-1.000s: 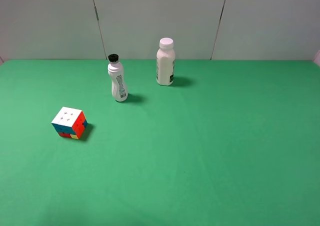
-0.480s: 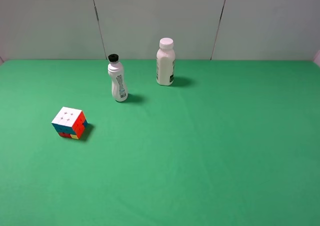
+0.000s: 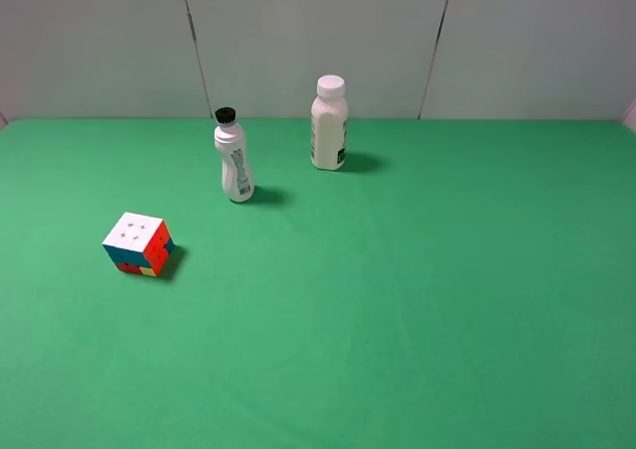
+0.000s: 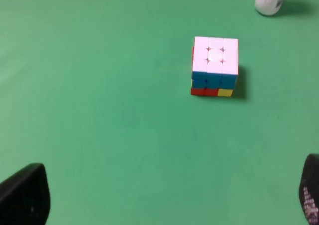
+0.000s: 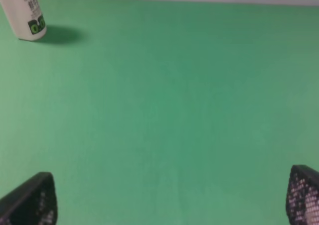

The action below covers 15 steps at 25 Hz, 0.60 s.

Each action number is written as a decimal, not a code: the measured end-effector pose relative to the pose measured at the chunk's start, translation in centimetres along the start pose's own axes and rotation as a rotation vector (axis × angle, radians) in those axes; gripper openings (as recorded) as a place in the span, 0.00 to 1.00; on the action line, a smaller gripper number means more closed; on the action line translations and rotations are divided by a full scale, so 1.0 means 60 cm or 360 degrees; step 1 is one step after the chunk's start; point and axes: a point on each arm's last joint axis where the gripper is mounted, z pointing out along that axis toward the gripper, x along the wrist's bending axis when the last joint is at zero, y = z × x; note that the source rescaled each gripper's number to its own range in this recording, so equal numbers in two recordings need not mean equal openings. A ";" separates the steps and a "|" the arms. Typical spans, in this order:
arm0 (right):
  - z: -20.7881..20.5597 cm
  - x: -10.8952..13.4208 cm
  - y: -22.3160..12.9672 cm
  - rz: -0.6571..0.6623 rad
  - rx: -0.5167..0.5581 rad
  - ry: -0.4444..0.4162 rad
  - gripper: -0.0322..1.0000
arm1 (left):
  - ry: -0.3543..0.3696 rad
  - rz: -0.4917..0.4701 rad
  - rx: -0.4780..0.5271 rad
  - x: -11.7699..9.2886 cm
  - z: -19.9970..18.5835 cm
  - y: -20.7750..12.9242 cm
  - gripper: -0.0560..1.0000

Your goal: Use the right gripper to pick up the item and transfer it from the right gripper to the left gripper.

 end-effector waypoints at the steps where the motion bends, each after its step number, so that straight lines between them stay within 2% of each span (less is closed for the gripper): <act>1: 0.000 0.000 0.000 0.0000 0.0000 0.0000 1.00 | 0.0001 0.0001 -0.0014 0.000 0.001 -0.007 1.00; 5: 0.000 0.000 0.000 0.0000 0.0000 0.0000 1.00 | 0.0006 0.0004 -0.0086 -0.001 -0.004 -0.016 1.00; 15: 0.000 0.000 0.000 0.0000 0.0000 0.0000 1.00 | 0.0005 0.0004 -0.0093 -0.001 -0.005 -0.016 1.00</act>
